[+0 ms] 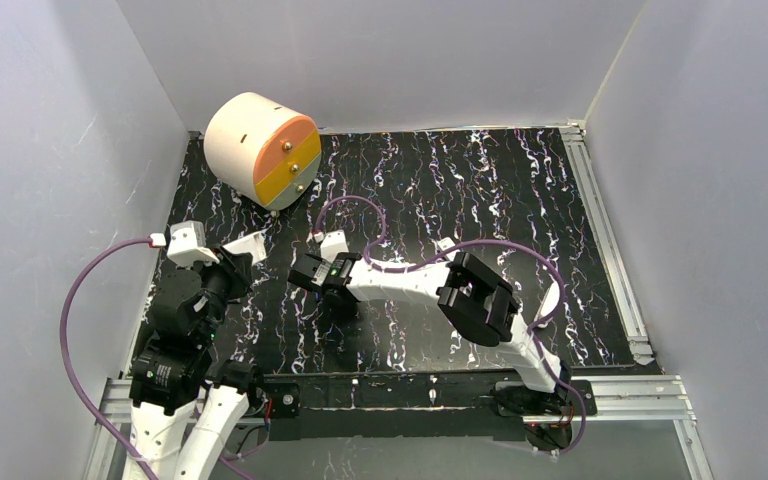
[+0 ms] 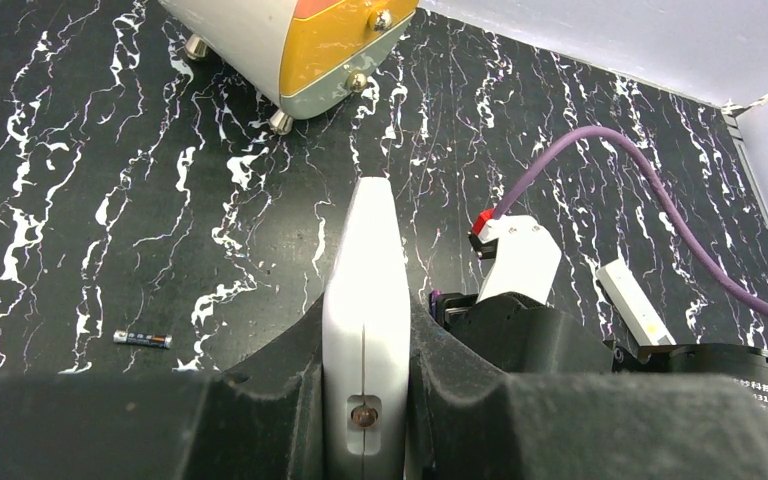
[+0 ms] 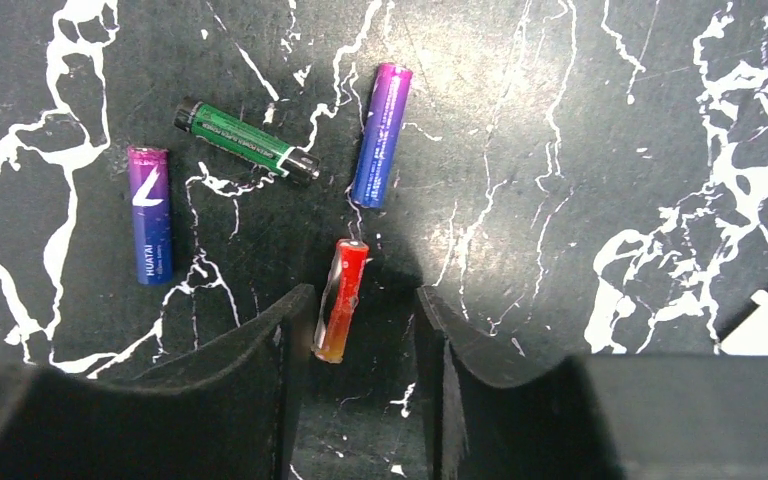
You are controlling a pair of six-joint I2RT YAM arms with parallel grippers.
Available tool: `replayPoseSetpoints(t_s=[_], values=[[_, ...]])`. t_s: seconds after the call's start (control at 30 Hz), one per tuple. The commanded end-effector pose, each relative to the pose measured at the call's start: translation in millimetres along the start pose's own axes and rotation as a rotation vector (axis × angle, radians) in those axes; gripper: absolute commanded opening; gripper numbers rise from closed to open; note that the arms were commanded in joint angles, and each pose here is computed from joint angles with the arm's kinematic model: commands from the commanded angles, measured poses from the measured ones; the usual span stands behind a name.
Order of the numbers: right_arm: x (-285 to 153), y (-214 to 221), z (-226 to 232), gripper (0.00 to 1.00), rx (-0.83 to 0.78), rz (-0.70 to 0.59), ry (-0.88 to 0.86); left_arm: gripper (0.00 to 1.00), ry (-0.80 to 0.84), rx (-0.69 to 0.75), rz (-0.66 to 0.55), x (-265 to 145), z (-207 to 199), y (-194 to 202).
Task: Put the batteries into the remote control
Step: Pick up the battery from the center of the board.
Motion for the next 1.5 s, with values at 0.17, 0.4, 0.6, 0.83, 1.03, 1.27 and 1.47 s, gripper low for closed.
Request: replayPoseSetpoints(t_s=[0.17, 0.4, 0.6, 0.83, 1.03, 1.27, 1.47], values=[[-1.5, 4.5, -2.8, 0.34, -0.038, 0.019, 0.028, 0.0, -0.018, 0.008, -0.013, 4.0, 3.0, 0.9], [9.3, 8.0, -8.3, 0.35, -0.011, 0.06, -0.022, 0.0, -0.021, 0.019, -0.018, 2.7, 2.9, -1.2], [15.4, 7.2, -11.3, 0.34, -0.03, 0.081, -0.068, 0.0, -0.024, 0.025, -0.014, 3.0, 3.3, -1.0], [18.4, 17.7, -12.1, 0.28, -0.054, 0.123, -0.082, 0.0, -0.025, 0.025, -0.008, 3.0, 4.1, 0.8], [16.1, 18.2, -18.2, 0.21, -0.068, 0.114, -0.05, 0.0, -0.02, 0.025, -0.003, 3.4, 3.4, 1.1], [-2.1, 8.0, -31.6, 0.19, -0.029, -0.002, -0.05, 0.0, 0.007, 0.019, 0.029, 6.3, -0.3, 4.1], [-32.8, -9.8, -59.6, 0.19, 0.07, -0.105, -0.043, 0.0, 0.069, -0.009, 0.08, 13.6, -10.1, 8.0]])
Point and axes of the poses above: each gripper's point midway between its finger pads, its own x axis out along the fingers, its own z axis along the line the jaws close on, y = z × x, the point moved 8 cm from there along -x, back along the fingers, and after that the axes turned 14 degrees about -x, right-handed, at the moved point
